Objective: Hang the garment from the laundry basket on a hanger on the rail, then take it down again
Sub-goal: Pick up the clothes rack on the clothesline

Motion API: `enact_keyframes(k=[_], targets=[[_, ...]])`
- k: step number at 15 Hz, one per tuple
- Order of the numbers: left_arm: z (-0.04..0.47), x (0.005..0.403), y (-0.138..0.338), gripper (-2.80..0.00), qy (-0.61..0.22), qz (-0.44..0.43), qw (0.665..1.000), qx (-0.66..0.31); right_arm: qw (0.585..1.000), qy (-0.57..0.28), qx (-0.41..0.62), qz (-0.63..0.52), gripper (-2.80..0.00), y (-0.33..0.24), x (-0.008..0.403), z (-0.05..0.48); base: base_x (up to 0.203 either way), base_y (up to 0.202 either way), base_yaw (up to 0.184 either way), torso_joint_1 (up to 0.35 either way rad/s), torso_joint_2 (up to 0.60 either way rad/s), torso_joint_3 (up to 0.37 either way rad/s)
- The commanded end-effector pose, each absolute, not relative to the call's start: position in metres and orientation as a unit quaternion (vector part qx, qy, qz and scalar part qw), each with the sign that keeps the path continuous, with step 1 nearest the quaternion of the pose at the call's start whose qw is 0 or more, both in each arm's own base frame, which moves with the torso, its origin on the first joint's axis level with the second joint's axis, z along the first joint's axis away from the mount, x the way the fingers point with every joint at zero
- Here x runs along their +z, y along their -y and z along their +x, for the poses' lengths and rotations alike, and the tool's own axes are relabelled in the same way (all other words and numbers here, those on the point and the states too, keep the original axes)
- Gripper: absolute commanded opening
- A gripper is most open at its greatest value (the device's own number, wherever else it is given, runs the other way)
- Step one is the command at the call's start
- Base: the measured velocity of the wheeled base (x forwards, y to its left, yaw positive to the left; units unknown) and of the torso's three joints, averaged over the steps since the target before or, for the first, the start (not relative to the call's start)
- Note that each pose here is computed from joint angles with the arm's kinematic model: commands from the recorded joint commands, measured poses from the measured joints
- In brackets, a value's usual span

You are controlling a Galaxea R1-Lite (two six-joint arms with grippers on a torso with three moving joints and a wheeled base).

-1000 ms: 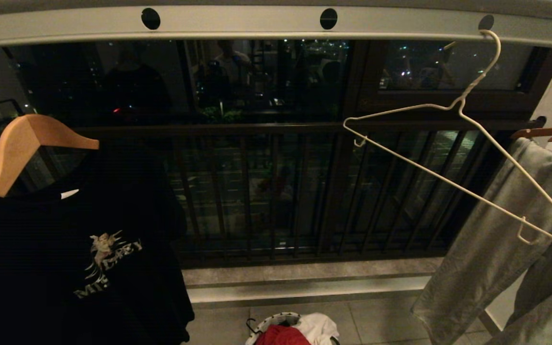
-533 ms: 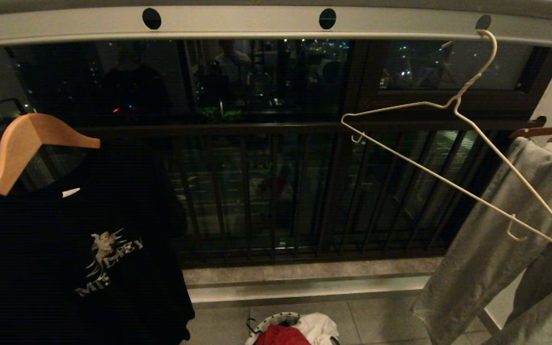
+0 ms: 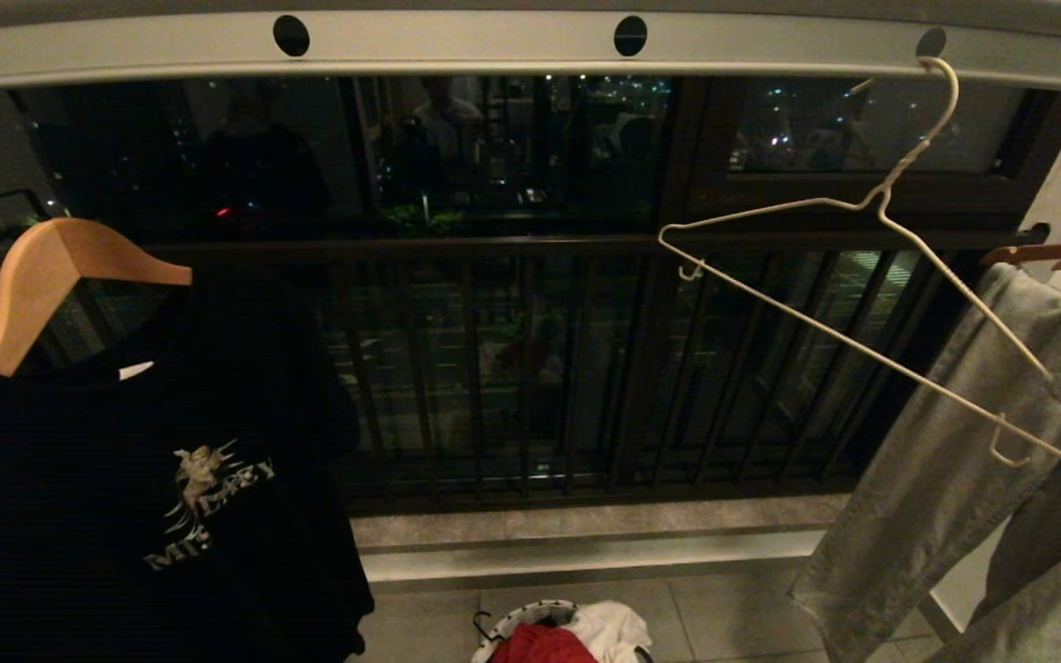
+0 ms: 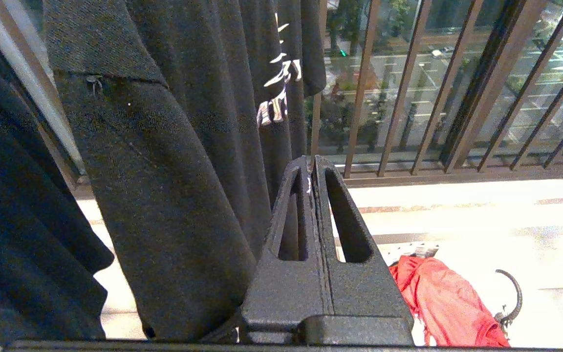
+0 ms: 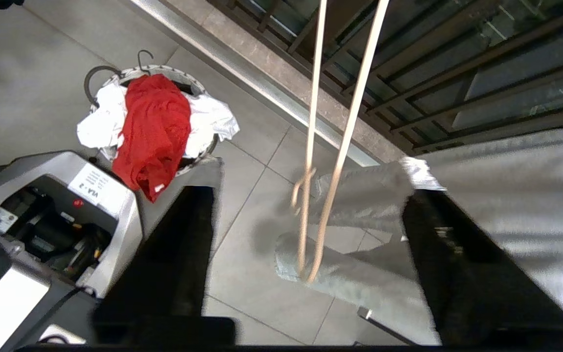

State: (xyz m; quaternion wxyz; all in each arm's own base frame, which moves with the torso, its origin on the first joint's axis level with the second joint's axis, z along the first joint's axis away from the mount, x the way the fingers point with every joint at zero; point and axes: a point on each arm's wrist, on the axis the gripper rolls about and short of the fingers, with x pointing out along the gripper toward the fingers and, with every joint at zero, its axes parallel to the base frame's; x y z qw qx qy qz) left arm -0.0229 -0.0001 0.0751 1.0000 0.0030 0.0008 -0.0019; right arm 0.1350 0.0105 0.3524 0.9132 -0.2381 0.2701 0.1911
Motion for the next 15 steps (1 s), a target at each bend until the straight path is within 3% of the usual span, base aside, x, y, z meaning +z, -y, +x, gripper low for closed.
enact_keyframes(k=[1, 15], targets=[[-0.023, 0.075, 0.0, -2.8, -0.002, 0.003, 1.0, -0.002, 0.907, -0.289, 0.197, -0.236, 0.0, -0.011, 0.345, 0.158, 0.0, 0.0, 0.0, 0.0, 0.0, 0.0], [-0.023, 0.075, 0.0, -2.8, -0.002, 0.003, 1.0, -0.002, 0.892, -0.337, 0.24, -0.182, 0.0, 0.002, 0.317, 0.208, 0.0, 0.0, 0.0, 0.0, 0.0, 0.0]])
